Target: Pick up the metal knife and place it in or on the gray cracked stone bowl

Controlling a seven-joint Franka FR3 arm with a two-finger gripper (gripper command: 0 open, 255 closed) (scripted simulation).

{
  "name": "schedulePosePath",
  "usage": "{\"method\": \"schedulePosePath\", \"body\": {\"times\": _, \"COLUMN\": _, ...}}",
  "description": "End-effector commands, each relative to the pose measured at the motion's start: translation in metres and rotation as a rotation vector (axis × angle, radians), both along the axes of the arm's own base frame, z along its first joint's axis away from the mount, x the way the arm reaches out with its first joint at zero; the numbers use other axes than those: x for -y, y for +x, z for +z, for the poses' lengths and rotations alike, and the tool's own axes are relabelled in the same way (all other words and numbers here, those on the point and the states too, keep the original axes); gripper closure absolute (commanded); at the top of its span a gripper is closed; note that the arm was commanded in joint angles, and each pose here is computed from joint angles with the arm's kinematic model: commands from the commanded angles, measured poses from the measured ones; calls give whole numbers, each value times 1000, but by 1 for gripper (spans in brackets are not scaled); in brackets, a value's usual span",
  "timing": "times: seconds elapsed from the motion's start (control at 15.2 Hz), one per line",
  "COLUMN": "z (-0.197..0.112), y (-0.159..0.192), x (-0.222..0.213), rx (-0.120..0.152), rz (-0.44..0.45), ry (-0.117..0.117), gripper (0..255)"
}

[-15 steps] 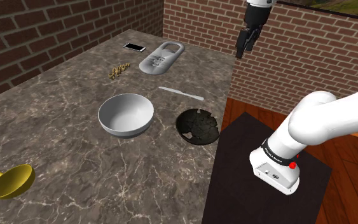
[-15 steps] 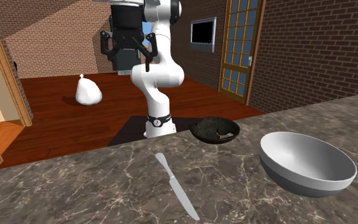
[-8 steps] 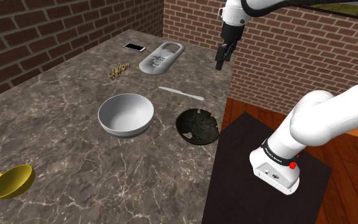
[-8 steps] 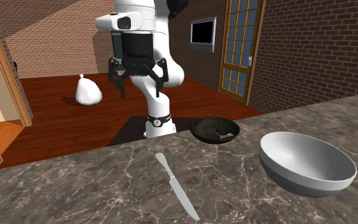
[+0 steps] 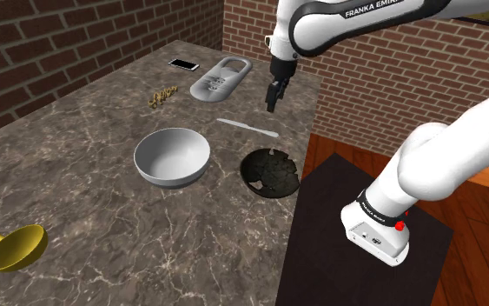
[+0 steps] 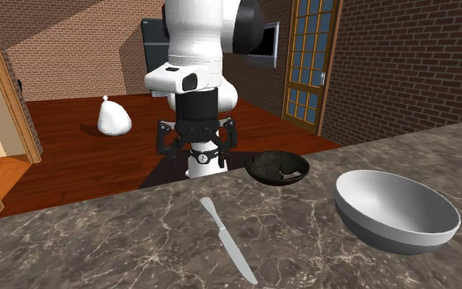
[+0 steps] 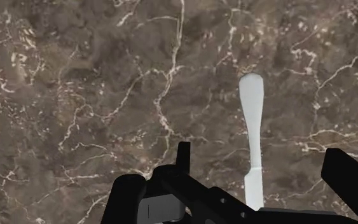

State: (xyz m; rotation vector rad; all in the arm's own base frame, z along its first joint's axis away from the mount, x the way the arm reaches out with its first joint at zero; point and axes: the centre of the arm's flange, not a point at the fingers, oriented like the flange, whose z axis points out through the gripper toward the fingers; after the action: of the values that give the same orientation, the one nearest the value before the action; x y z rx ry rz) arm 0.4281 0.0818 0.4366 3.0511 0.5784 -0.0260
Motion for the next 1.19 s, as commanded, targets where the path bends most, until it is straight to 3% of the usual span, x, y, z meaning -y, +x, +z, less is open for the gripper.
{"method": "schedulePosePath", "body": {"times": 0.0, "z": -20, "y": 13, "x": -16, "rx": 7, "rz": 38, "ry": 3, "gripper": 0}}
{"method": "schedulePosePath", "body": {"times": 0.26, "z": -56, "y": 36, "x": -45, "rx": 18, "rz": 112, "ry": 9, "gripper": 0}}
{"method": "schedulePosePath", "body": {"times": 0.79, "z": -98, "y": 38, "x": -46, "rx": 19, "rz": 118, "ry": 9, "gripper": 0}}
{"method": "schedulePosePath", "body": {"times": 1.12, "z": -98, "y": 38, "x": -46, "rx": 19, "rz": 118, "ry": 9, "gripper": 0}}
